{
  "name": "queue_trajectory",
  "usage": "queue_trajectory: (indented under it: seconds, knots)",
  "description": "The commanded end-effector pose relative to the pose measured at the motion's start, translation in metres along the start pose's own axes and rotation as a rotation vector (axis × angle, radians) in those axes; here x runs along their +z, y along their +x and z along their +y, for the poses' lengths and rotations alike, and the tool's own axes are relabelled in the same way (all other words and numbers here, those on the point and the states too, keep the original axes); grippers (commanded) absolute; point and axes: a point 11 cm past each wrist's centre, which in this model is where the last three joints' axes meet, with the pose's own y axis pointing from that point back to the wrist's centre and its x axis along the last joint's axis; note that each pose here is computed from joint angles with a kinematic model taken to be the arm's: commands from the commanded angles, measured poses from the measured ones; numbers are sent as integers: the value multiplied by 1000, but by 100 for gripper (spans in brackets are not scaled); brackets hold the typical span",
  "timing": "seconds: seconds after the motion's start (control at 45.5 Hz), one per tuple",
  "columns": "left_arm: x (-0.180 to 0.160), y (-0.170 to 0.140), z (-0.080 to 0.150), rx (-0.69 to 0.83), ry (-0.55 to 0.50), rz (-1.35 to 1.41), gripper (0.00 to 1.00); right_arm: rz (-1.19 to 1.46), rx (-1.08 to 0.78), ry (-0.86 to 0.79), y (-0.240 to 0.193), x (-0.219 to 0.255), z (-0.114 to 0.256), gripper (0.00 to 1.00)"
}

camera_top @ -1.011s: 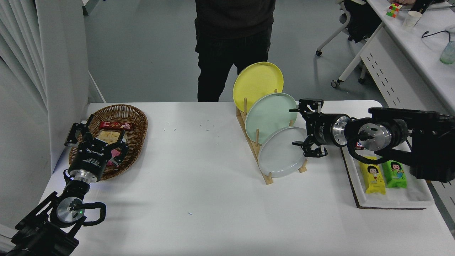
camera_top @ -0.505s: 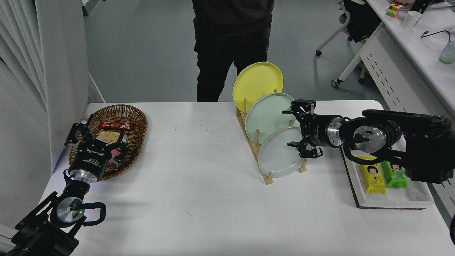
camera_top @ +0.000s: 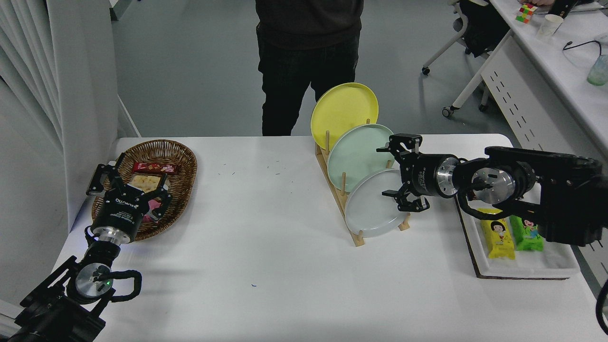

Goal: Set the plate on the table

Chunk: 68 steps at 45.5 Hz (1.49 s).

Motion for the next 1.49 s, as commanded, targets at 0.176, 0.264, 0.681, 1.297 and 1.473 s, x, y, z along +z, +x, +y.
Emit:
queue_trajectory:
  seconds: [0.176,0.264,0.681,1.297,1.473]
  knots:
    - [0,0,0,0,0,0,98,11,34,-34,7,-5,1,85]
    - [0,0,0,1,0,0,98,9,36,-43,7,-4,1,80]
    - [0,0,0,0,0,-1,98,4,29,-67,3,-1,-2,76]
    - [0,0,0,0,0,0,98,-5,19,-148,0,1,1,77]
    - [0,0,0,0,-1,0,98,-2,21,-142,0,-2,1,71]
